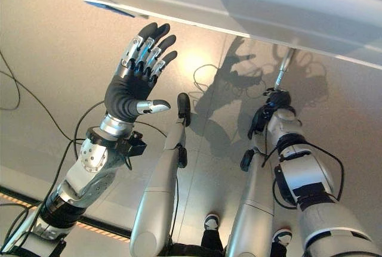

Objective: Raise the hospital bed

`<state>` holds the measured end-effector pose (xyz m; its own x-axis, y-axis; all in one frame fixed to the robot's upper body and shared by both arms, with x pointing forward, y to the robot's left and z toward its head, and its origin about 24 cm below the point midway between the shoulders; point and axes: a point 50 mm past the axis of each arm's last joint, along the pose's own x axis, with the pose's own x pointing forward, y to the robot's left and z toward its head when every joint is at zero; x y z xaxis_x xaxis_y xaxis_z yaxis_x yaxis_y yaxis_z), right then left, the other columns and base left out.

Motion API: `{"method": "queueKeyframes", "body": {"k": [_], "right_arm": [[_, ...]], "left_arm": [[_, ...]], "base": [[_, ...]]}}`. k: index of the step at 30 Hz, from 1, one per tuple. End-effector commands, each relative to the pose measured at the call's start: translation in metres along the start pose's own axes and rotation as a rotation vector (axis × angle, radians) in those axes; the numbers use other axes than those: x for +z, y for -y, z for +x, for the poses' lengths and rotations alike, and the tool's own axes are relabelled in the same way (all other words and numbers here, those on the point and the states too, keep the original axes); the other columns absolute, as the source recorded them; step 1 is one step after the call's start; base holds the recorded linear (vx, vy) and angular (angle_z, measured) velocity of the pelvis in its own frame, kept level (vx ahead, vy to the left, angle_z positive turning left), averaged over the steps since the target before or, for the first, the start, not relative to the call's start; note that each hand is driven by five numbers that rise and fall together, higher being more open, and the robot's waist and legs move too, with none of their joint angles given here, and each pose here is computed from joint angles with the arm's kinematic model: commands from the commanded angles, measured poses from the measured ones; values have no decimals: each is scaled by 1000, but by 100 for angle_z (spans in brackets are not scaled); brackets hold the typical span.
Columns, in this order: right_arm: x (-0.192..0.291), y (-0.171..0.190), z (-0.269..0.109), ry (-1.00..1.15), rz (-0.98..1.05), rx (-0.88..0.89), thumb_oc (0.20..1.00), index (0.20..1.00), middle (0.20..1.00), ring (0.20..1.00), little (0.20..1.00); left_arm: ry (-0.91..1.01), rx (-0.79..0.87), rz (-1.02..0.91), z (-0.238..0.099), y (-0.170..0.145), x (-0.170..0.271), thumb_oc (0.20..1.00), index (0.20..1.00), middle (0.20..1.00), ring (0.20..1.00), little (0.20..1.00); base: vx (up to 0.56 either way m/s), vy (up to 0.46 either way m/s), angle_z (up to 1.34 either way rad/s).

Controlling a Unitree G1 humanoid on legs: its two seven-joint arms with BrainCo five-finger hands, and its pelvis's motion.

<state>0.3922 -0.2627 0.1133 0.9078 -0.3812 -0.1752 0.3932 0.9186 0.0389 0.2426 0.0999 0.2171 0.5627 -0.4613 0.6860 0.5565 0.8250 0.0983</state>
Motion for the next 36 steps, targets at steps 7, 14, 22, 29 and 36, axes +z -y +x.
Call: {"method": "queueKeyframes", "body": {"k": [7,14,22,29,36], "right_arm": [[-41,137,-21,-85,81,-423,200,200,200,200,200],[-50,151,-34,21,109,-408,200,200,200,200,200],[-22,99,-81,418,250,-84,200,200,200,200,200],[28,70,-127,689,281,196,200,200,200,200,200],[44,15,-167,674,431,750,200,200,200,200,200]], "left_arm": [[152,-53,27,0,6,27,1000,1000,1000,1000,1000],[164,-21,80,-7,-2,35,1000,1000,1000,1000,1000],[162,55,195,-22,-19,48,1000,1000,1000,1000,1000],[154,73,239,-32,-25,59,1000,1000,1000,1000,1000],[123,8,262,-37,-21,64,1000,1000,1000,1000,1000]], "base": [[6,-71,-5],[-1,-13,0],[-4,-21,-3],[0,0,0],[-1,10,3]]}}
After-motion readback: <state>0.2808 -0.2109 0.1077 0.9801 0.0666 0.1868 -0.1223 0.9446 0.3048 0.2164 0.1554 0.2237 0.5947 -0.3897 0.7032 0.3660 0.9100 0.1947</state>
